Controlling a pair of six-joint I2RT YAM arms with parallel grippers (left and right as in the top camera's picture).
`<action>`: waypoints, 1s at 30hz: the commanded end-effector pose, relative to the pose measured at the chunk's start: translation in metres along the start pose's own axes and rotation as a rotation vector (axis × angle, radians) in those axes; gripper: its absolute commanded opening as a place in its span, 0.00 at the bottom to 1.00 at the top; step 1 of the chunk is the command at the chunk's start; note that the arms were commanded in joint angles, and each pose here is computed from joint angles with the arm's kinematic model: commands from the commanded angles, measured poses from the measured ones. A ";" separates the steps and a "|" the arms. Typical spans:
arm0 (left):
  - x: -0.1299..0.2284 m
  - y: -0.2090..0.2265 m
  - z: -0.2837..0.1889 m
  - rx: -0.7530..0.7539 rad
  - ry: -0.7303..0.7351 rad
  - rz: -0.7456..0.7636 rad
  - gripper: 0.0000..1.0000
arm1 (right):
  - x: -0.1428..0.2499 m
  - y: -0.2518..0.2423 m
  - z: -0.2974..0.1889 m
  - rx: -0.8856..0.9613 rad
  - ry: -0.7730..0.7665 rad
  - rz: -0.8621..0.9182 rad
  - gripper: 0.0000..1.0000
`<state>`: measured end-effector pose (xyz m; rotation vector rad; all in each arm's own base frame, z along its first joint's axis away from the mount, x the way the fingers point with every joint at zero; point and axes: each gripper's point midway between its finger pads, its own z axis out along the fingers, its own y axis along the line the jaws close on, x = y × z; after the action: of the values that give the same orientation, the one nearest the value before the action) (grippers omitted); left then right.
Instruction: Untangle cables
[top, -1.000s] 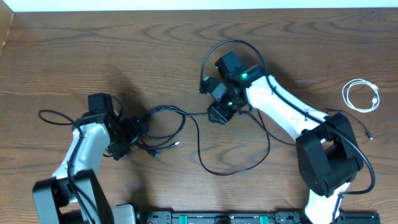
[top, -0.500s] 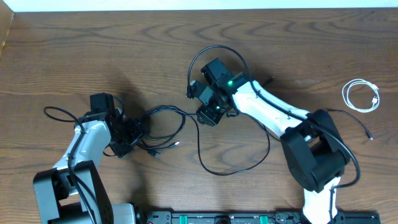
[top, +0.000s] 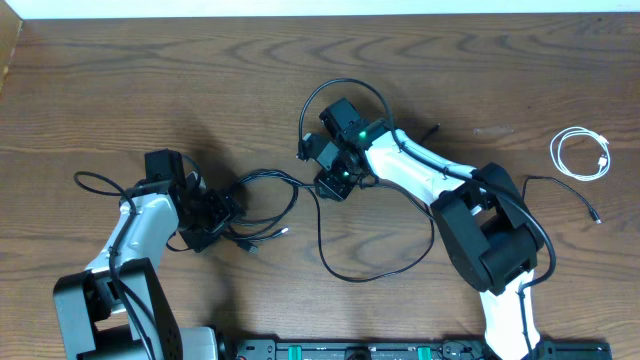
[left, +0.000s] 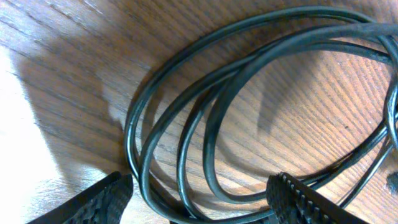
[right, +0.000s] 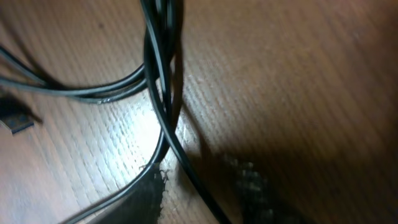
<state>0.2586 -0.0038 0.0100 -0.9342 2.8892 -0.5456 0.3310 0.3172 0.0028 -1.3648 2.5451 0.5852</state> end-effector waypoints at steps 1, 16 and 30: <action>0.004 -0.007 0.001 0.038 0.023 0.013 0.75 | 0.032 0.002 0.032 -0.016 0.109 0.033 0.04; 0.006 -0.009 0.000 0.054 0.034 0.008 0.74 | 0.022 -0.001 0.012 -0.011 0.083 0.048 0.01; -0.011 -0.026 -0.004 0.116 -0.021 0.017 0.66 | 0.011 0.019 -0.020 -0.012 0.055 0.014 0.01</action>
<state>0.2727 -0.0134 0.0167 -0.9049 2.8303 -0.6624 0.3148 0.3047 0.0113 -1.3735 2.6271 0.5753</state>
